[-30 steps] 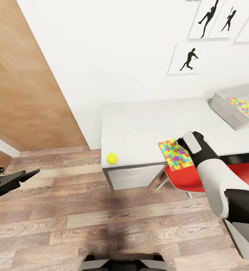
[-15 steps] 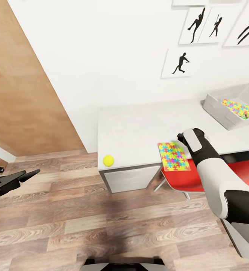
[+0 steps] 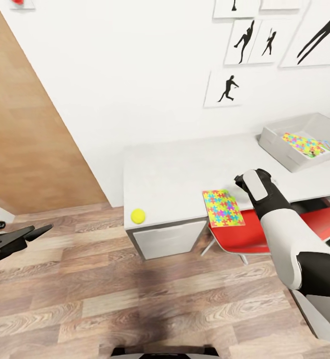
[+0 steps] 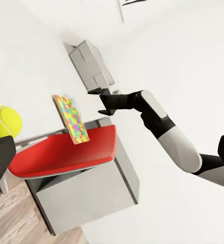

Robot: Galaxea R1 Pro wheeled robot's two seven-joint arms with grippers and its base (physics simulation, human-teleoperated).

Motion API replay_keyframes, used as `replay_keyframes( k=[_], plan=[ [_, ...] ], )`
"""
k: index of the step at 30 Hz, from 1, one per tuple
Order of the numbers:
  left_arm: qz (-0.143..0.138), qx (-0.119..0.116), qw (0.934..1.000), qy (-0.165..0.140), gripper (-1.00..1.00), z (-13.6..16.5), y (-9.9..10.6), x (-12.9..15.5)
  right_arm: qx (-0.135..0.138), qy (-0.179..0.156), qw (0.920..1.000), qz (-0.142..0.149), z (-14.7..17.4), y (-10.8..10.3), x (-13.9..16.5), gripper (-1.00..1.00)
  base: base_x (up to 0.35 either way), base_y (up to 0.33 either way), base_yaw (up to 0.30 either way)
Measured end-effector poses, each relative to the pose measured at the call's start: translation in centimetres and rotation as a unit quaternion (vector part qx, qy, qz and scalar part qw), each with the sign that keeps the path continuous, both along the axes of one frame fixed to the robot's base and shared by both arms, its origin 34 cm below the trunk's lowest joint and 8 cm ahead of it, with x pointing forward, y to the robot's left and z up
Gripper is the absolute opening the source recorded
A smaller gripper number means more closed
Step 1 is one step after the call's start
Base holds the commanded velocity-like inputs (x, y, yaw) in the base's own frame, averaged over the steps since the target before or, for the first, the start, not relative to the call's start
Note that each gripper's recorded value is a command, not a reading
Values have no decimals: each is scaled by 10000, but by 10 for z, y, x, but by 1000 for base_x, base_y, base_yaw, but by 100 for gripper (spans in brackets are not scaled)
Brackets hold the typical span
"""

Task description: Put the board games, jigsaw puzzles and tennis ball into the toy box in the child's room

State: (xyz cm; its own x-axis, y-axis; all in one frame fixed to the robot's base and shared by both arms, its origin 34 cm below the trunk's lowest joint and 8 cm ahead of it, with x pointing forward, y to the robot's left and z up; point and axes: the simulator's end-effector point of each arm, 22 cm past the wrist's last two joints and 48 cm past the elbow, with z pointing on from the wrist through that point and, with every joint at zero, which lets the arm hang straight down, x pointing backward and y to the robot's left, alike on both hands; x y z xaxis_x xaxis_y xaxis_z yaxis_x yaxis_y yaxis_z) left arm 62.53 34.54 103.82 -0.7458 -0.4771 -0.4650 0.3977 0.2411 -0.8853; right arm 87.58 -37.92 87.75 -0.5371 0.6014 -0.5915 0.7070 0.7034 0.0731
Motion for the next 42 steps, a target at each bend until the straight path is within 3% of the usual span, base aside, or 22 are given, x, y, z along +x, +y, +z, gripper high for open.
replay_keyframes(
  k=[7, 12, 17, 19, 22, 23, 24, 26, 27, 29, 30, 31, 32, 33, 34, 36, 37, 40, 42],
  plan=[
    [0, -1, 10000, -55, 100, 6, 0, 0, 0, -218, 9997, 75, 23, 2, 9, 100, 0, 0, -96],
    [0, -1, 10000, -94, 100, 10, 0, -1, 100, -473, 9977, 471, 53, 17, 9, 100, 0, 0, -96],
    [0, -1, 9999, -132, 100, 14, 0, -1, 597, -914, 9887, 1026, 87, 54, -5, 100, 0, 0, -96],
    [0, 1, 9999, -148, 100, 15, 0, -1, 964, -1074, 9810, 1300, 97, 76, -17, 100, 0, 0, -89],
    [0, -1, 9999, -172, 100, 18, 0, -2, 1692, -1268, 9610, 1784, 108, 116, -45, 100, 0, 0, -81],
    [0, -1, 9998, -179, 100, 18, 0, -2, 1852, -1266, 9563, 1874, 108, 124, -52, 100, 0, 0, -78],
    [0, -1, 9998, -187, 100, 19, 0, -2, 2184, -1208, 9470, 2022, 102, 140, -68, 100, 0, 0, -76],
    [0, 1, 9998, -201, 100, 21, 0, -2, 2534, -1117, 9368, 2136, 94, 155, -85, 100, 0, 0, -59],
    [0, 5, 9998, -208, 100, 22, 0, -2, 2886, -1019, 9257, 2222, 85, 170, -103, 100, 0, 0, -39],
    [0, 7, 9998, -223, 100, 23, 0, -2, 3270, -930, 9120, 2294, 77, 185, -122, 100, 0, 0, -25],
    [1, 8, 9997, -232, 100, 24, 0, -2, 3637, -867, 8968, 2367, 69, 200, -140, 100, 0, 0, -16],
    [0, 9, 9997, -239, 100, 25, 0, -2, 3829, -844, 8881, 2398, 65, 208, -151, 100, 0, 0, -10],
    [1, 9, 9997, -248, 100, 26, 0, -2, 4184, -836, 8703, 2459, 60, 221, -170, 100, 0, 0, -8],
    [1, 10, 9997, -255, 100, 26, 0, -3, 4376, -850, 8603, 2475, 58, 228, -180, 100, 0, 0, -5],
    [0, 11, 9997, -262, 100, 27, 0, -3, 4719, -913, 8405, 2500, 56, 239, -198, 100, 0, 0, -4],
    [0, 8, 9996, -279, 100, 29, 0, -3, 5060, -1007, 8196, 2490, 57, 249, -216, 100, 0, 0, -3],
    [0, 8, 9996, -286, 100, 30, 0, -3, 5318, -1092, 8030, 2460, 57, 255, -231, 100, 0, 0, -2],
    [2, 11, 9995, -312, 100, 32, 0, -3, 5561, -1192, 7877, 2370, 52, 257, -255, 100, 0, 0, 0],
    [4, 11, 9995, -328, 100, 34, 1, -3, 5514, -1229, 7911, 2346, 47, 251, -263, 100, 0, 0, 0]
  ],
)
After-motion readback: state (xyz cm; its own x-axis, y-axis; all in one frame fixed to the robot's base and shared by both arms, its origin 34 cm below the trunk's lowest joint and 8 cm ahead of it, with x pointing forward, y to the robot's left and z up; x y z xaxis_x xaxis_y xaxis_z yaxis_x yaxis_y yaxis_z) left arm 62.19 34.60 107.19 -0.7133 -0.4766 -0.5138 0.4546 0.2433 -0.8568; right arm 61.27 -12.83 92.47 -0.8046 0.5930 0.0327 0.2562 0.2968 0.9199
